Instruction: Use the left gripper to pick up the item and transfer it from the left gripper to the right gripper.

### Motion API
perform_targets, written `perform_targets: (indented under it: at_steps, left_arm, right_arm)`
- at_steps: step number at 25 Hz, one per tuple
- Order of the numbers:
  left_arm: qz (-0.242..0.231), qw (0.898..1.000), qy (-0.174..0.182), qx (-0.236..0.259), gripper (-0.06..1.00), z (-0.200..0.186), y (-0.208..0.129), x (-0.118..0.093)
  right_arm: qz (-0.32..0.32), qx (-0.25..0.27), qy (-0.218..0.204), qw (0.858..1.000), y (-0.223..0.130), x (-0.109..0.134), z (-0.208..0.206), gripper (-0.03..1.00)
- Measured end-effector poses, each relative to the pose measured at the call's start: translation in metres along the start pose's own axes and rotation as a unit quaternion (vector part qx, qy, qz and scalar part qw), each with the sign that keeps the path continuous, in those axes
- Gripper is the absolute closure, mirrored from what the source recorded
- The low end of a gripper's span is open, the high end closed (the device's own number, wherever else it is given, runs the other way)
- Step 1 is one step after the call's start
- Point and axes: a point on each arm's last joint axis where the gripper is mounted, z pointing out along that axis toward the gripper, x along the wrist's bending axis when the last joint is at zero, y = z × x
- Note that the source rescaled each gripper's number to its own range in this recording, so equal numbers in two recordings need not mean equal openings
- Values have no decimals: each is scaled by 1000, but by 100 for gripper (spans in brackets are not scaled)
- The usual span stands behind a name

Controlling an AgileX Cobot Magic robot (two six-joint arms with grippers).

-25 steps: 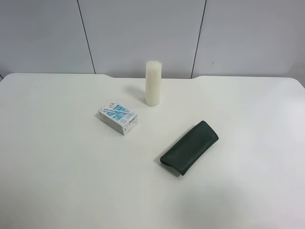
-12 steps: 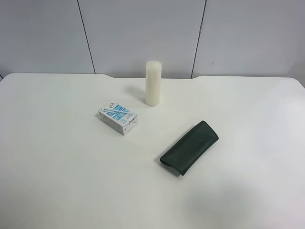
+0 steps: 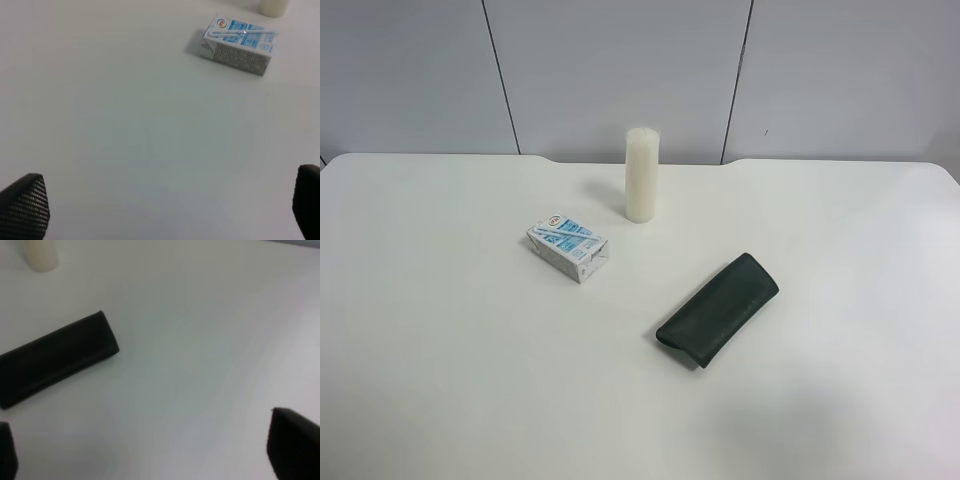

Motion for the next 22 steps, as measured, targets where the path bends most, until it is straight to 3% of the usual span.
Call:
perform_targets:
  at_steps: [6, 22]
  left_arm:
    - [0, 1000, 0, 0, -5, 0, 0, 0]
    - [0, 1000, 0, 0, -5, 0, 0, 0]
  right_arm:
    - [28, -1, -55, 998, -1, 1, -1, -3]
    - [29, -1, -57, 998, -1, 1, -1, -3]
